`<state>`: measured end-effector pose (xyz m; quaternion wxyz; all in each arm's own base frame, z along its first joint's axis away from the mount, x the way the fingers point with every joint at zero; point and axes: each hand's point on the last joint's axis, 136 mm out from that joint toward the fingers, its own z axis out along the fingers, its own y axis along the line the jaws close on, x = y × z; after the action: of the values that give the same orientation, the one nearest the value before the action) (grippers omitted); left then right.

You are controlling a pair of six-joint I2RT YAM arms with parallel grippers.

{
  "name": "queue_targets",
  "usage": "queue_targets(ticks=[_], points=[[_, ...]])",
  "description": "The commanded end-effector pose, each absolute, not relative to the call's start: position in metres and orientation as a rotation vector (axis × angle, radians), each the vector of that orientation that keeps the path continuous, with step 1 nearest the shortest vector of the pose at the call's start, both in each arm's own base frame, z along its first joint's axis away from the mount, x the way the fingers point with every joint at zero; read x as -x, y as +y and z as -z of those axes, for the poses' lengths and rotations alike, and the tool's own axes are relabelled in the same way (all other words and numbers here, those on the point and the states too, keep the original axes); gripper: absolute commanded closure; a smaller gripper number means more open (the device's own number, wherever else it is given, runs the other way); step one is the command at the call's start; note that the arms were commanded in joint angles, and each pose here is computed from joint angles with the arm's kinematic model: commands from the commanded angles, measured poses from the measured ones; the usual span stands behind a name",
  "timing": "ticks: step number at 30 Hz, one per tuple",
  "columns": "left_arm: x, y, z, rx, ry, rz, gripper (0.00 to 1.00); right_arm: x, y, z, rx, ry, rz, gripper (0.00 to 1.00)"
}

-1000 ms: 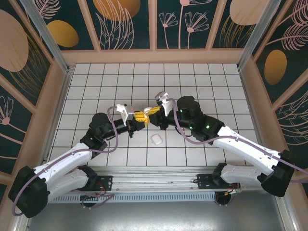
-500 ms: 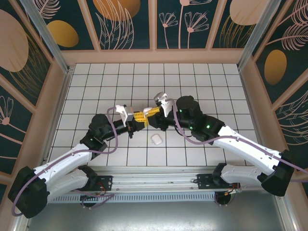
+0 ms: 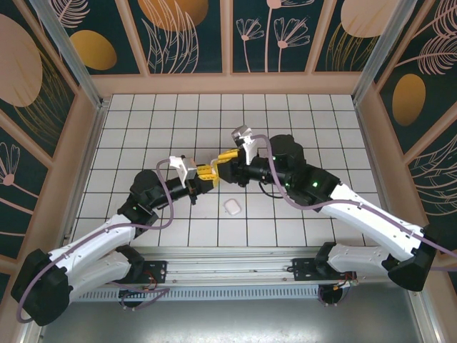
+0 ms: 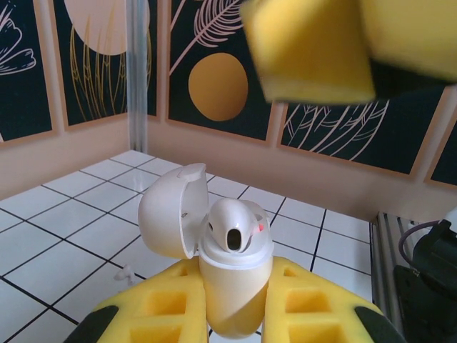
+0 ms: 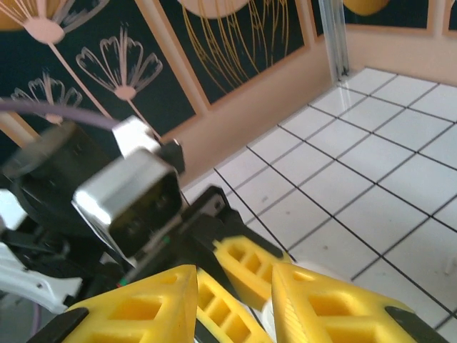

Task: Insert the wireless bluetooth earbuds into the charging case

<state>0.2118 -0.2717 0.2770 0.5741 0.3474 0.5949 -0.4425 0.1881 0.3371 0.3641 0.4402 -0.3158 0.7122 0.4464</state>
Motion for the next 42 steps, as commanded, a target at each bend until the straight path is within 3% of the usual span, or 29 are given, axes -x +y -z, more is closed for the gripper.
queue_targets(ticks=[1,21,27,34,38,42], points=[[-0.211,-0.267,-0.284,-0.807,1.355,1.007,1.00,-0.184,0.342,-0.379,0.748,1.767,-1.179,0.68],[-0.211,-0.261,-0.283,-0.804,1.374,0.963,1.00,-0.192,0.360,-0.312,0.766,1.999,-1.146,0.93],[-0.210,-0.258,-0.283,-0.798,1.382,0.944,1.00,-0.192,0.366,-0.306,0.778,2.027,-1.168,0.94],[-0.219,-0.248,-0.271,-0.730,1.466,0.894,1.00,-0.201,0.362,-0.340,0.701,1.963,-1.148,0.91],[-0.228,-0.236,-0.256,-0.646,1.563,0.840,1.00,-0.228,0.350,-0.355,0.555,1.975,-1.036,0.89],[-0.241,-0.213,-0.232,-0.525,1.679,0.715,1.00,-0.268,0.340,-0.335,0.417,2.093,-0.954,0.88]])
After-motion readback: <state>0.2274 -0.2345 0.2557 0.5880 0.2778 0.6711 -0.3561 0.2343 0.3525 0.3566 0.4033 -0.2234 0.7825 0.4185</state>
